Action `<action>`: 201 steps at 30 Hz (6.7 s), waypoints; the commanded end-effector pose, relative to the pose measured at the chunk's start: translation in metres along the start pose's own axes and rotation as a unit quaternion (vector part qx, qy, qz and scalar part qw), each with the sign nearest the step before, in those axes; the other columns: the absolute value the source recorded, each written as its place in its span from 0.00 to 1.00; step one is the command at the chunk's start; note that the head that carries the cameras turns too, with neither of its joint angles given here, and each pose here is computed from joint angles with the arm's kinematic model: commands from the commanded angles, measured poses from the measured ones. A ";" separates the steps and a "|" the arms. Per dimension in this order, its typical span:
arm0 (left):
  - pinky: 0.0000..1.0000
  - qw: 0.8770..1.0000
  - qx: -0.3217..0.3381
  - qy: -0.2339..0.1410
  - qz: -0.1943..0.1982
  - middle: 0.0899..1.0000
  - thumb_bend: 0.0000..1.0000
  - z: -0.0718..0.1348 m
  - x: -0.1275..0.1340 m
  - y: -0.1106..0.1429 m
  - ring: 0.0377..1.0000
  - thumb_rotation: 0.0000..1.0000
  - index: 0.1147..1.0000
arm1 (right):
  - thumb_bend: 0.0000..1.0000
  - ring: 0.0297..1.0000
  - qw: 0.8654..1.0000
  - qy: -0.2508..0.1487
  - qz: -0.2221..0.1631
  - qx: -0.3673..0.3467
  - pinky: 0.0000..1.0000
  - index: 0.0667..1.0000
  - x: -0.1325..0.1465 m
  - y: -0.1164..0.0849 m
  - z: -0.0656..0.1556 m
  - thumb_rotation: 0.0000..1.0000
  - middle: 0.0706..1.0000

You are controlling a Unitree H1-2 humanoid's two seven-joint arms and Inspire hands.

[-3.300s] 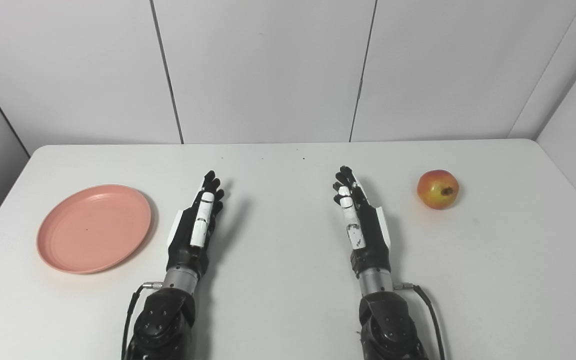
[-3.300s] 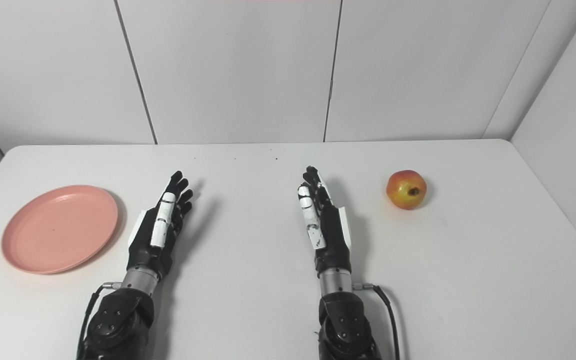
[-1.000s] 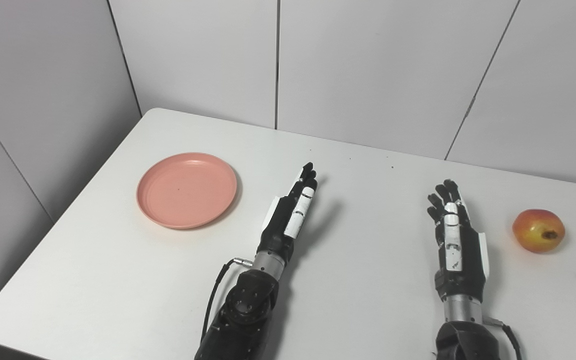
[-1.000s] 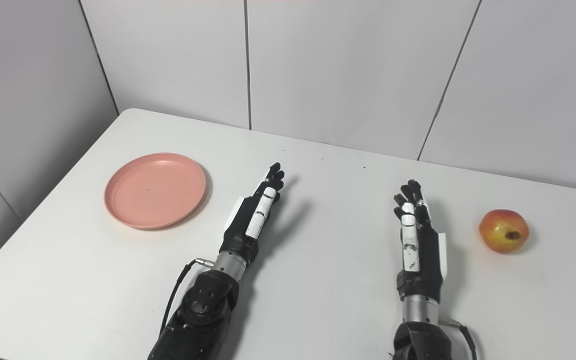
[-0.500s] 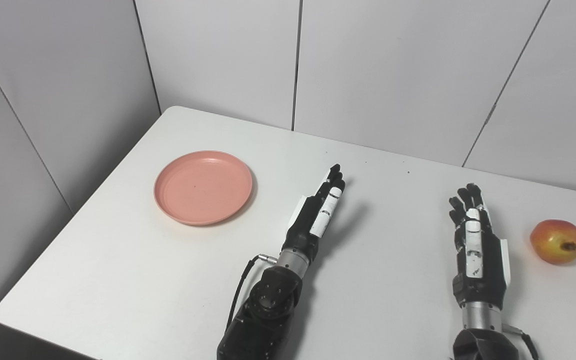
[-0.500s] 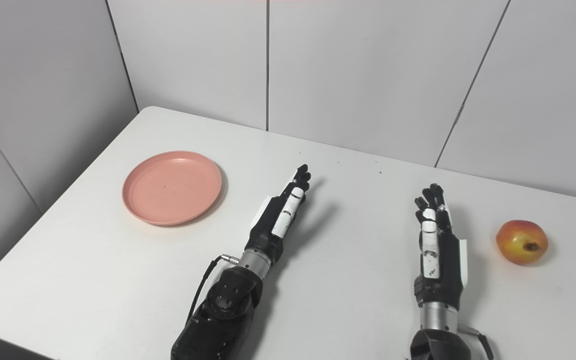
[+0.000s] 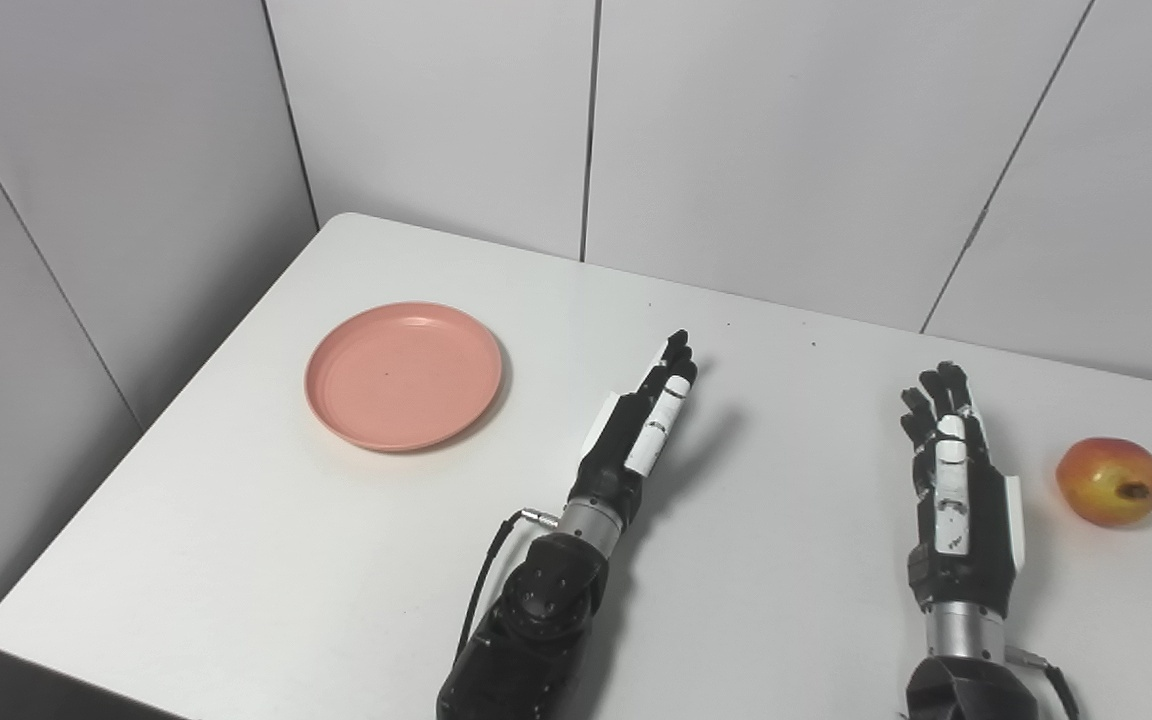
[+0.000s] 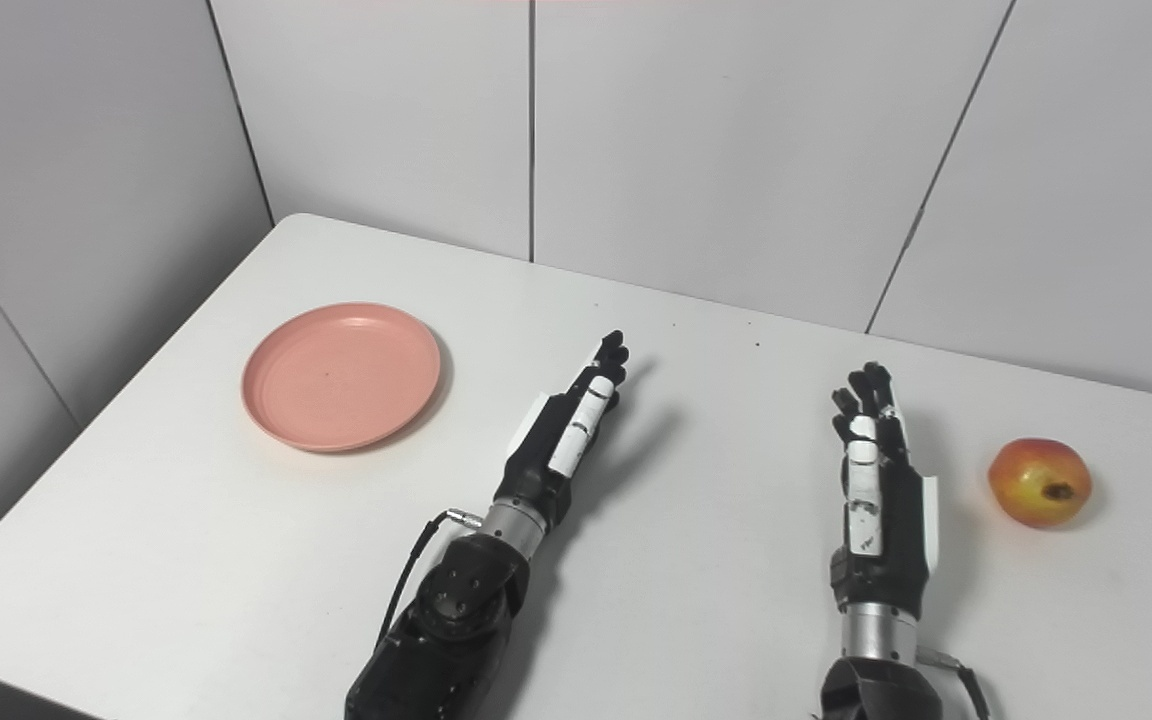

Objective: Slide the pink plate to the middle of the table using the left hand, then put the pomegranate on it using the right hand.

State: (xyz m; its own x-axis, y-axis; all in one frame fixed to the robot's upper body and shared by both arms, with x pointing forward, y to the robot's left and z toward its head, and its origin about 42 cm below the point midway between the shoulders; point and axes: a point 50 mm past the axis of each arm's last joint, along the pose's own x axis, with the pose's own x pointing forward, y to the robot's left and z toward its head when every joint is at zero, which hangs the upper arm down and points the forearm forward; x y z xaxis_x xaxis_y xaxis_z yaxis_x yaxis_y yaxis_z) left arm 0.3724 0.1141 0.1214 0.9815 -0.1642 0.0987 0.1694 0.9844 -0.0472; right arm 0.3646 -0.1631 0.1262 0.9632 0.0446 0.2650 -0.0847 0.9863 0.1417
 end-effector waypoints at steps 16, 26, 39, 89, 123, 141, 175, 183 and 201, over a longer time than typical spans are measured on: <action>0.99 1.000 -0.007 -0.030 0.002 0.98 0.39 0.005 -0.002 -0.006 0.98 1.00 0.97 | 0.57 0.91 1.000 0.024 -0.012 -0.012 0.95 0.92 -0.020 -0.015 -0.019 0.88 0.93; 0.90 0.995 -0.006 -0.085 0.053 0.92 0.41 0.030 0.006 0.003 0.92 1.00 0.91 | 0.58 0.91 1.000 0.025 -0.010 -0.013 0.95 0.93 -0.020 -0.016 -0.022 0.87 0.93; 0.83 0.985 0.007 -0.155 0.078 0.83 0.50 0.079 0.017 0.035 0.84 1.00 0.81 | 0.58 0.92 1.000 0.026 -0.010 -0.013 0.97 0.93 -0.019 -0.015 -0.022 0.87 0.93; 0.74 0.939 0.127 -0.145 0.285 0.74 0.49 0.120 -0.005 0.248 0.75 1.00 0.73 | 0.58 0.91 1.000 0.026 -0.012 -0.012 0.95 0.92 -0.019 -0.016 -0.021 0.87 0.92; 0.78 0.948 0.129 -0.066 0.282 0.77 0.46 0.078 -0.023 0.301 0.79 1.00 0.75 | 0.57 0.91 1.000 0.022 -0.011 -0.011 0.95 0.92 -0.017 -0.015 -0.019 0.86 0.92; 0.82 0.965 0.070 -0.060 0.247 0.78 0.46 0.054 -0.011 0.289 0.80 1.00 0.76 | 0.59 0.91 1.000 0.025 -0.010 -0.014 0.95 0.92 -0.017 -0.016 -0.020 0.87 0.93; 0.81 0.980 0.043 -0.032 0.190 0.78 0.45 0.052 0.003 0.243 0.81 1.00 0.76 | 0.61 0.92 1.000 0.026 -0.010 -0.009 0.97 0.93 -0.017 -0.016 -0.018 0.87 0.93; 0.81 0.983 0.045 -0.028 0.177 0.79 0.45 0.051 0.006 0.232 0.81 1.00 0.76 | 0.61 0.91 1.000 0.026 -0.012 -0.012 0.96 0.92 -0.017 -0.015 -0.018 0.86 0.92; 0.85 0.991 0.048 -0.028 0.125 0.83 0.45 0.054 0.016 0.208 0.85 1.00 0.81 | 0.60 0.92 1.000 0.025 -0.006 -0.017 0.97 0.93 -0.016 -0.016 -0.017 0.88 0.93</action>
State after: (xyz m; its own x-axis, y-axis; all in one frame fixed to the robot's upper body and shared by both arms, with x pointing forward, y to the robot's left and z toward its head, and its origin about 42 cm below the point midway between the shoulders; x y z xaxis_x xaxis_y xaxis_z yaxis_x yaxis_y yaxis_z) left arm 0.4072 0.3241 0.1419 0.9902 0.1164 0.0777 -0.1172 0.9931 0.0060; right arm 0.3675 -0.1650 0.1280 0.9595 0.0439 0.2784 -0.0834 0.9878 0.1314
